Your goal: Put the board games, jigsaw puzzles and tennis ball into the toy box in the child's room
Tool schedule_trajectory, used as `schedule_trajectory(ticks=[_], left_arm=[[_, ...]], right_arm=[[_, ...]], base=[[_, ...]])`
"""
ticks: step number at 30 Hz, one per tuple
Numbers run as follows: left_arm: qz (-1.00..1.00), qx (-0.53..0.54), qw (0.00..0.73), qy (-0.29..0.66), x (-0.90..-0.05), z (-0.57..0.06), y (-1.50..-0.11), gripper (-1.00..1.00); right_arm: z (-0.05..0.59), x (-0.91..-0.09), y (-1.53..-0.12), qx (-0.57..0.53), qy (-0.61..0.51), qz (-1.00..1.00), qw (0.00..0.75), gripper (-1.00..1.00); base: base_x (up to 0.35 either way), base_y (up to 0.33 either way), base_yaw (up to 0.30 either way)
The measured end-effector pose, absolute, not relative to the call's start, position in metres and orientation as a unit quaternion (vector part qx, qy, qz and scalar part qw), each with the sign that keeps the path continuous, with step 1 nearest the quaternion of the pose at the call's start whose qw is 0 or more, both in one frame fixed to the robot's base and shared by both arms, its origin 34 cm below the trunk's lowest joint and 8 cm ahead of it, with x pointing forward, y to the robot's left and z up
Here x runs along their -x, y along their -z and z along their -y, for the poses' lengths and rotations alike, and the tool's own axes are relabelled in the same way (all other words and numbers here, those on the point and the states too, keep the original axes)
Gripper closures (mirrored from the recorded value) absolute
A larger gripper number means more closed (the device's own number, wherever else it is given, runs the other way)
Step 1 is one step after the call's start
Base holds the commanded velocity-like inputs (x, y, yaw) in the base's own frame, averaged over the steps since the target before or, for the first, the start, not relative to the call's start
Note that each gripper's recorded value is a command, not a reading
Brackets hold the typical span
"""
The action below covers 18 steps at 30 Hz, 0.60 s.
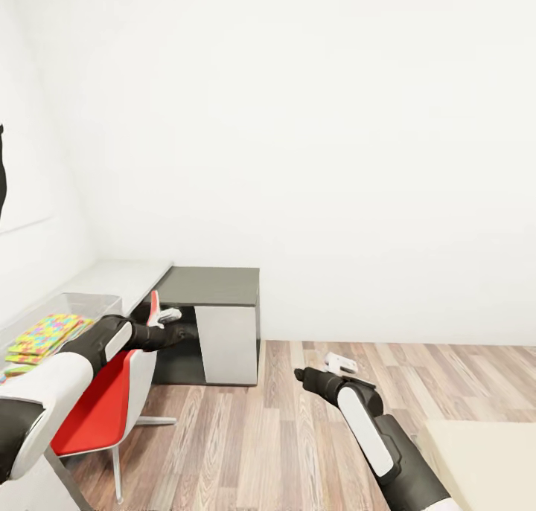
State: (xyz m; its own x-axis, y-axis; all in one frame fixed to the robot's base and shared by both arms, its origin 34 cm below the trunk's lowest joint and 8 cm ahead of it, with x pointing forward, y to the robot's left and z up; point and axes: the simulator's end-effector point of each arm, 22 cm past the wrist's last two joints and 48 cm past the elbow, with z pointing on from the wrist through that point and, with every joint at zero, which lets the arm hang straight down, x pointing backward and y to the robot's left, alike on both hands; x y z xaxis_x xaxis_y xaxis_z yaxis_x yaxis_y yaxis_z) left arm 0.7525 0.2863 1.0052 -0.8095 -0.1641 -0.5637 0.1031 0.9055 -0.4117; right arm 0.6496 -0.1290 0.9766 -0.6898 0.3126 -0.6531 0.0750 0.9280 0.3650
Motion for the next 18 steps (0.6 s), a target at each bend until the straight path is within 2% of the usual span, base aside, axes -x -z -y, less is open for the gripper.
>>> schedule_trajectory(ticks=[8,18], left_arm=[[-0.945,0.051,0.285,0.15,-0.735,-0.304,-0.941,-1.0],[-0.974,0.074,0.208,0.043,-0.613,-0.333,-0.79,-1.0]], right_arm=[[0.146,-0.641,-0.922,-0.123,-0.123,-0.932,0.319,-1.0],[0.193,-0.562,-0.788,-0.19,-0.056,-0.964,0.175,-1.0]], base=[[0.0,0.0,0.0],[0.0,0.0,0.0]])
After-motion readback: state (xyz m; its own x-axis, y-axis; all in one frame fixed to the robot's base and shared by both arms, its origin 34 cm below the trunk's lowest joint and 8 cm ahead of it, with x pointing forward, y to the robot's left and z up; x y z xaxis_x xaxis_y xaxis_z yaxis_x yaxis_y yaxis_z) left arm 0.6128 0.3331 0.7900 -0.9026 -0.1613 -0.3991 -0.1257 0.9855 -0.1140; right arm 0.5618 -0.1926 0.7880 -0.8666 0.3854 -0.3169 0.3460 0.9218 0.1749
